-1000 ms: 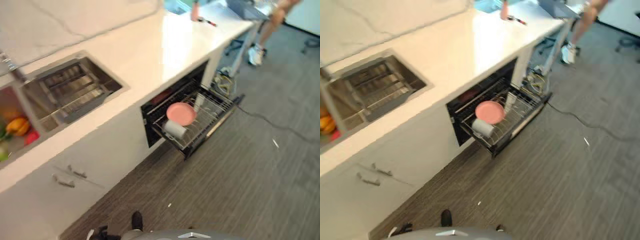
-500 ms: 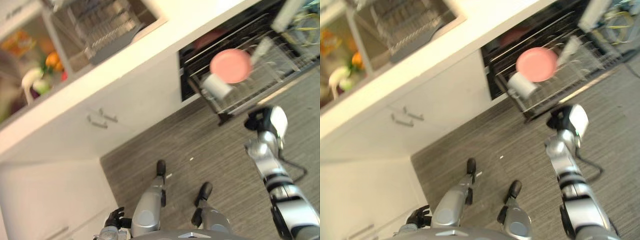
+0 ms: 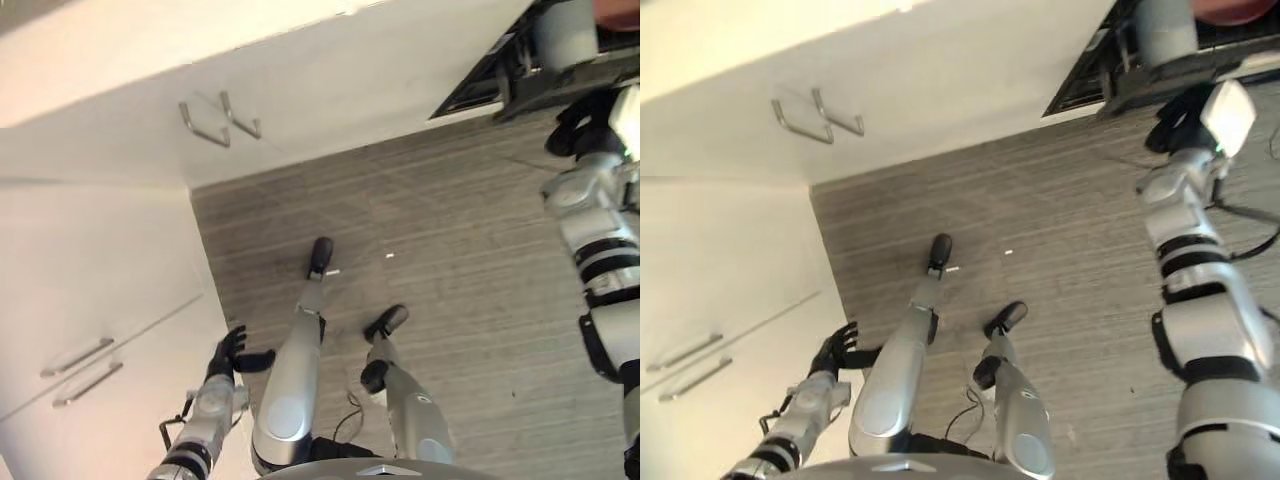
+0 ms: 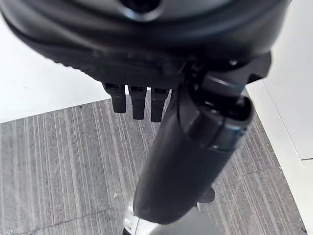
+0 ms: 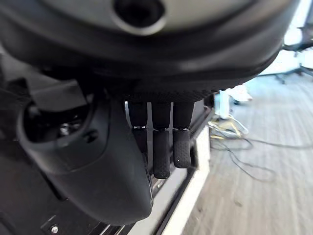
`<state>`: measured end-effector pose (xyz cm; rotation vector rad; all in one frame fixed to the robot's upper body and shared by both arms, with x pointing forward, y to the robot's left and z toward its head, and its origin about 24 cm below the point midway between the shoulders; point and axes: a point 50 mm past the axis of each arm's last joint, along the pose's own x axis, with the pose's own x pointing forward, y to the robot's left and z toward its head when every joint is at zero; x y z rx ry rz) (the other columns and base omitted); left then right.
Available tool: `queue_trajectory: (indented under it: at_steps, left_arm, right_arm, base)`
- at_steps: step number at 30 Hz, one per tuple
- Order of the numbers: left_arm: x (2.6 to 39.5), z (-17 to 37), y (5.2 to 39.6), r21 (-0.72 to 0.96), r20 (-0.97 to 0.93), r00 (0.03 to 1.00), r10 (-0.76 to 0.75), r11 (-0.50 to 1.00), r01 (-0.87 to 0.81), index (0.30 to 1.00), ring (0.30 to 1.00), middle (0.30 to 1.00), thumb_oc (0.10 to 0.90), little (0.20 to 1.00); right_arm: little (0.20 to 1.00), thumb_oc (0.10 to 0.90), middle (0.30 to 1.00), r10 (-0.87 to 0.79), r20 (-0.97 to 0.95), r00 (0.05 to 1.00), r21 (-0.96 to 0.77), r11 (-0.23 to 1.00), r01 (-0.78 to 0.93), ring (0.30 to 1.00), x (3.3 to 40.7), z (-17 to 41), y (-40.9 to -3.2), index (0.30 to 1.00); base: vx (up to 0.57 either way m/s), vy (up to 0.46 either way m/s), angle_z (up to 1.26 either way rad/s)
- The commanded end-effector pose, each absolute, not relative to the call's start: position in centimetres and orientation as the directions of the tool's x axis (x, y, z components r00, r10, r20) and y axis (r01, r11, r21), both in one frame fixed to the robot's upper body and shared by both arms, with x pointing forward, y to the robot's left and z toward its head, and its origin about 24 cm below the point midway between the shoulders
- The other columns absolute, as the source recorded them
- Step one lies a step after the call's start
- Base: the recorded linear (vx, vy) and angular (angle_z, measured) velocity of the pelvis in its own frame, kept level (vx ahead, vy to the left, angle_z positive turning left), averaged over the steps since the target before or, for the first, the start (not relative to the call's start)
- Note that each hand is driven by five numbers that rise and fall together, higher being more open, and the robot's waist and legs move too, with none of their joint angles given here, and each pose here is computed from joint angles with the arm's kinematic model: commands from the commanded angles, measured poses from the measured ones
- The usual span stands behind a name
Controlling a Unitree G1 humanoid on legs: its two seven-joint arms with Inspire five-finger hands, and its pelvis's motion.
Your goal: Place the dishes in the dishwasher.
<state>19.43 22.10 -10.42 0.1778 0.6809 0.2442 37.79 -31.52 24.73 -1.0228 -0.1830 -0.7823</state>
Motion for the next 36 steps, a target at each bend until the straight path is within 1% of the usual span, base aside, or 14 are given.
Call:
queue_trajectory:
  at_steps: [1,3,8,9,10,11,14,17,19,20,22,28,31,36]
  left_arm:
    - [16.6,-11.2,25.1,0.348,-0.629,0.691,0.357,0.924,-0.160,0.900,0.900,0.900,0.800,0.900]
    - [17.1,-10.8,25.4,0.358,-0.617,0.710,0.340,0.924,-0.132,0.900,0.900,0.900,0.800,0.900]
    - [17.1,-11.3,24.7,0.338,-0.639,0.694,0.332,0.932,-0.134,0.900,0.900,0.900,0.800,0.900]
    - [17.0,-11.4,24.6,0.333,-0.644,0.689,0.332,0.933,-0.138,0.900,0.900,0.900,0.800,0.900]
    - [17.0,-11.4,24.6,0.333,-0.644,0.689,0.332,0.933,-0.138,0.900,0.900,0.900,0.800,0.900]
    - [16.9,-11.6,24.3,0.324,-0.654,0.678,0.334,0.934,-0.147,0.900,0.900,0.900,0.800,0.900]
    - [15.5,-13.0,23.3,0.298,-0.720,0.603,0.343,0.938,-0.179,0.900,0.900,0.900,0.800,0.900]
    - [14.6,-13.6,23.0,0.292,-0.746,0.573,0.340,0.940,-0.177,0.900,0.900,0.900,0.800,0.900]
    - [13.2,-14.2,23.2,0.283,-0.781,0.518,0.348,0.937,-0.204,0.900,0.900,0.900,0.800,0.900]
    - [11.1,-15.0,23.4,0.267,-0.826,0.442,0.351,0.933,-0.243,0.900,0.900,0.900,0.800,0.900]
    - [10.2,-15.3,23.5,0.266,-0.842,0.415,0.344,0.935,-0.237,0.900,0.900,0.900,0.800,0.900]
    - [7.0,-16.3,23.5,0.250,-0.901,0.308,0.304,0.947,-0.202,0.900,0.900,0.900,0.800,0.900]
    - [5.5,-16.8,23.0,0.195,-0.933,0.250,0.258,0.948,-0.250,0.900,0.900,0.900,0.800,0.900]
    - [4.9,-17.0,22.8,0.183,-0.946,0.233,0.226,0.964,-0.194,0.900,0.900,0.900,0.800,0.900]
  right_arm:
    - [0.300,0.400,0.300,-0.161,0.804,0.572,-0.572,0.053,0.819,0.300,35.8,35.6,-29.4,0.300]
    - [0.300,0.400,0.300,-0.057,0.765,0.642,-0.641,-0.161,0.750,0.300,36.3,36.4,-29.1,0.300]
    - [0.300,0.400,0.300,-0.059,0.711,0.701,-0.700,-0.152,0.697,0.300,37.6,33.8,-28.3,0.300]
    - [0.535,0.557,0.535,-0.069,0.700,0.711,-0.713,-0.125,0.690,0.535,37.9,32.8,-28.1,0.535]
    - [0.535,0.557,0.535,-0.069,0.700,0.711,-0.713,-0.125,0.690,0.535,37.9,32.8,-28.1,0.535]
    - [0.900,0.800,0.900,-0.079,0.686,0.724,-0.728,-0.085,0.681,0.900,38.2,31.5,-27.8,0.900]
    - [0.900,0.800,0.900,-0.149,0.499,0.854,-0.842,0.150,0.518,0.900,38.2,19.2,-26.2,0.900]
    - [0.900,0.800,0.900,-0.153,0.417,0.896,-0.872,0.210,0.442,0.900,37.2,15.1,-25.5,0.900]
    - [0.900,0.800,0.900,-0.177,0.249,0.952,-0.918,0.270,0.291,0.900,34.5,8.5,-25.6,0.900]
    - [0.900,0.800,0.900,-0.252,-0.016,0.968,-0.918,0.388,0.086,0.900,28.9,0.3,-26.0,0.900]
    - [0.900,0.800,0.900,-0.280,-0.115,0.953,-0.901,0.432,0.018,0.900,26.9,-2.2,-26.0,0.900]
    - [0.900,0.800,0.900,-0.427,-0.620,0.658,-0.729,0.624,-0.283,0.900,13.6,-12.5,-26.8,0.900]
    - [0.900,0.800,0.900,-0.446,-0.728,0.521,-0.653,0.683,-0.328,0.900,10.4,-14.2,-26.8,0.900]
    - [0.900,0.800,0.900,-0.432,-0.772,0.466,-0.615,0.692,-0.377,0.900,9.6,-14.6,-26.8,0.900]
  base:
    - [0.02,-0.049,0.17]
    - [0.01,-0.033,0.14]
    - [0.00,0.020,0.01]
    - [0.00,0.029,-0.05]
    - [0.00,0.000,0.00]
    - [0.00,0.000,0.00]
    - [0.04,0.008,-0.01]
    - [0.09,0.008,0.08]
    - [0.14,0.008,-0.05]
    - [0.15,0.021,-0.13]
    - [0.09,0.019,-0.30]
    - [-0.01,0.078,-0.60]
    - [0.08,0.131,-0.10]
    - [0.05,0.162,-0.07]
